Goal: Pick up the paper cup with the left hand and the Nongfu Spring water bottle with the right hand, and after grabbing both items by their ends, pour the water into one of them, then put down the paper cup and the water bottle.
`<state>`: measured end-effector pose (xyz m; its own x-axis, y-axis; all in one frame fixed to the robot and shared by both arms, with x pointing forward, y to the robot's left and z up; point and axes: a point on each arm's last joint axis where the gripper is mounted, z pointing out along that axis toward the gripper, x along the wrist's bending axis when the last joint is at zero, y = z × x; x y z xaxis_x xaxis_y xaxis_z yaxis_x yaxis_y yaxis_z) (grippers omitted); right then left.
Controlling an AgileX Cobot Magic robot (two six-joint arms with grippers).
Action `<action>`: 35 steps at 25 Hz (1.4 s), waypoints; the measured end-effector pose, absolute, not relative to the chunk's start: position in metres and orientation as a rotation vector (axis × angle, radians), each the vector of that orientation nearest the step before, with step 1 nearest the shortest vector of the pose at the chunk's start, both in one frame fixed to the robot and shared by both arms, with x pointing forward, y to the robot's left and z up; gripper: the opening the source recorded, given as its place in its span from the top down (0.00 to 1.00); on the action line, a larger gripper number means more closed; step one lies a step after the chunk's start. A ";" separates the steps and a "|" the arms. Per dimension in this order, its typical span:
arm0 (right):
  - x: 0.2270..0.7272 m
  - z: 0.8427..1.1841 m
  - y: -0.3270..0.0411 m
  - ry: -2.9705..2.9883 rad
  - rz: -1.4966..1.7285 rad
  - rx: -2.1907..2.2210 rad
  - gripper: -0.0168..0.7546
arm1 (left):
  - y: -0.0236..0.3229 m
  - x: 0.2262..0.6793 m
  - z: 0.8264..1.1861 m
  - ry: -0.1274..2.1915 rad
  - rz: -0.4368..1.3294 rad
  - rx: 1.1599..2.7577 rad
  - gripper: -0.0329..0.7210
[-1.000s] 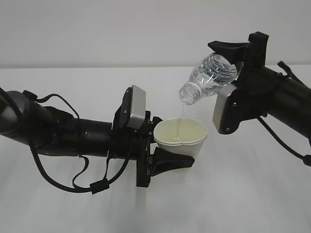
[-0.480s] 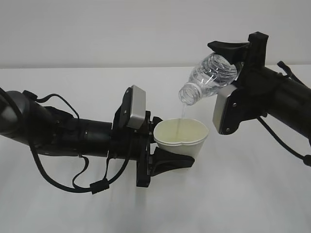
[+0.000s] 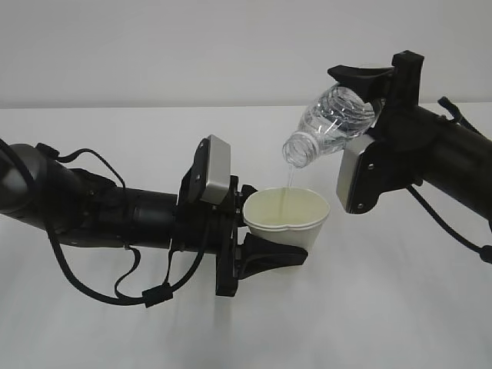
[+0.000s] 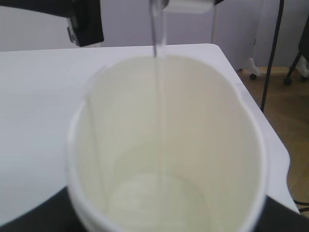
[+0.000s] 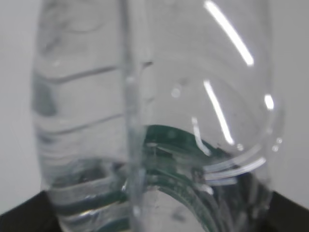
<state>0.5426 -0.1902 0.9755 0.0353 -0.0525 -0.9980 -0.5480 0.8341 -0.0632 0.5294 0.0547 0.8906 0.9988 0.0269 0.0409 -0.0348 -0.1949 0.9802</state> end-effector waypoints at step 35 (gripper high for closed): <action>0.542 0.975 -0.190 1.497 0.393 -0.521 0.34 | 0.051 0.526 0.891 -0.017 0.046 1.766 0.41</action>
<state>0.5423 -0.1899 0.9754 0.0461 -0.0700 -0.9965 -0.5508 0.8304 -0.0838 0.5262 0.0510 0.8906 0.9991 0.0139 0.0409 -0.0374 -0.1944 0.9802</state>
